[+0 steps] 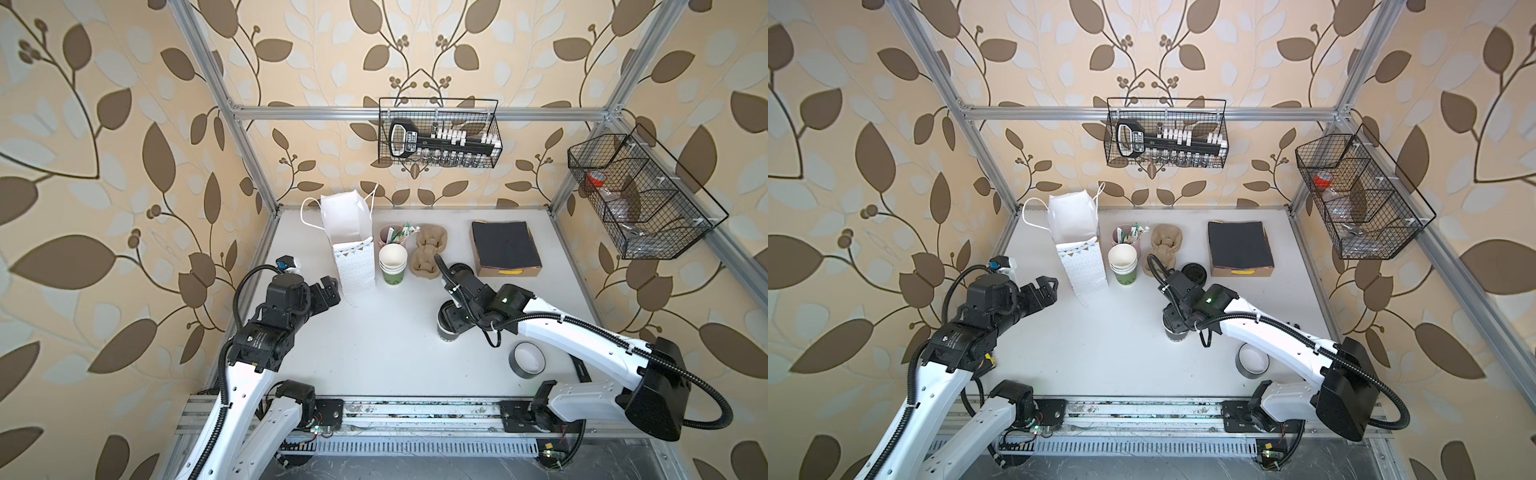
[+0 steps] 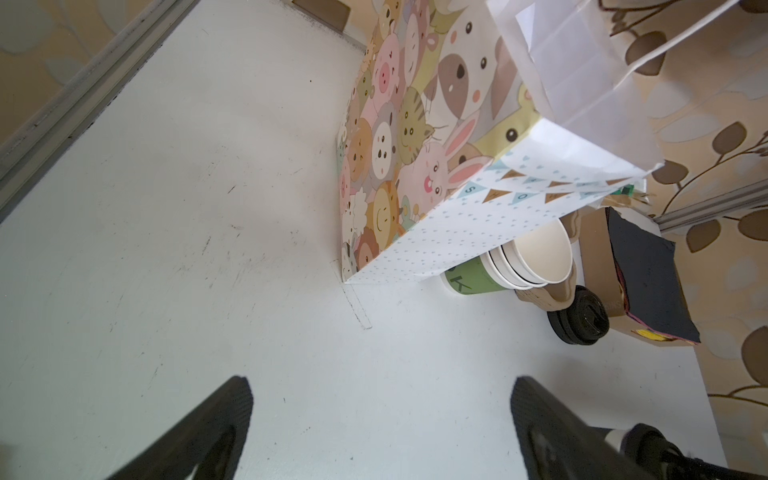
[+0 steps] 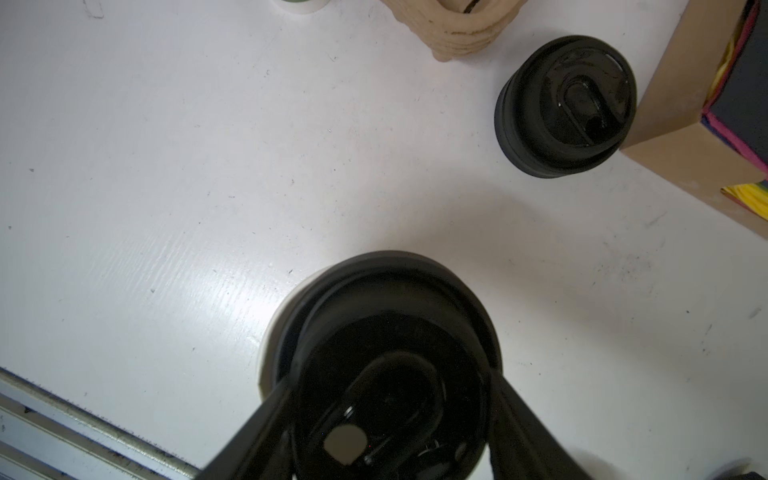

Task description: Pack the takeout coffee

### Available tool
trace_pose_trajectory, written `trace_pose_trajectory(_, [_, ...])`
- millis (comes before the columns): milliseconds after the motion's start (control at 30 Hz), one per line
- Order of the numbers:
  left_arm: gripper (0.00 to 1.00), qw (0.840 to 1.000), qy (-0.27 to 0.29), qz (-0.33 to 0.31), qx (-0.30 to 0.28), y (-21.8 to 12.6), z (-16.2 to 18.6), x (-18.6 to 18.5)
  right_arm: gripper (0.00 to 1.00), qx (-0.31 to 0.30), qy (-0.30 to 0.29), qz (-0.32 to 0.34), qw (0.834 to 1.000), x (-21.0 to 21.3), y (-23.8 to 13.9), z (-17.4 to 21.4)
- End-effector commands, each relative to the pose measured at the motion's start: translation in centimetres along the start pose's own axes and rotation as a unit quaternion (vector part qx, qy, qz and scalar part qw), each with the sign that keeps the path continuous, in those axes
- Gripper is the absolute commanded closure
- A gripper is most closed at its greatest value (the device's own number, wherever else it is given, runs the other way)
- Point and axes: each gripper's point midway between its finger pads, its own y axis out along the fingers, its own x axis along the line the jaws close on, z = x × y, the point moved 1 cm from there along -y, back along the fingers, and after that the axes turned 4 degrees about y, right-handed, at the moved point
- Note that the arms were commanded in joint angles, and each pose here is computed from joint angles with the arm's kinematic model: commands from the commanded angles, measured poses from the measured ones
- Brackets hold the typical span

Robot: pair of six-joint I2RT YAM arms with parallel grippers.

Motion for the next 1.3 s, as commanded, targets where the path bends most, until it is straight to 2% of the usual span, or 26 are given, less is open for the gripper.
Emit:
trace_pose_trajectory(0, [0.01, 1.0, 0.005, 0.012, -0.011, -0.3, -0.6, -0.6, 0.36, -0.001, -0.011, 0.001, 1.0, 0.5, -0.3, -0.5])
trace_pose_trajectory(500, [0.01, 1.0, 0.006, 0.011, -0.011, -0.3, -0.6, -0.6, 0.35, -0.016, -0.015, 0.002, 1.0, 0.9, -1.4, -1.5])
trace_pose_trajectory(1267, [0.01, 1.0, 0.006, 0.013, -0.015, -0.5, -0.7, -0.6, 0.32, 0.023, -0.036, 0.014, 0.999, 1.3, 0.4, 0.7])
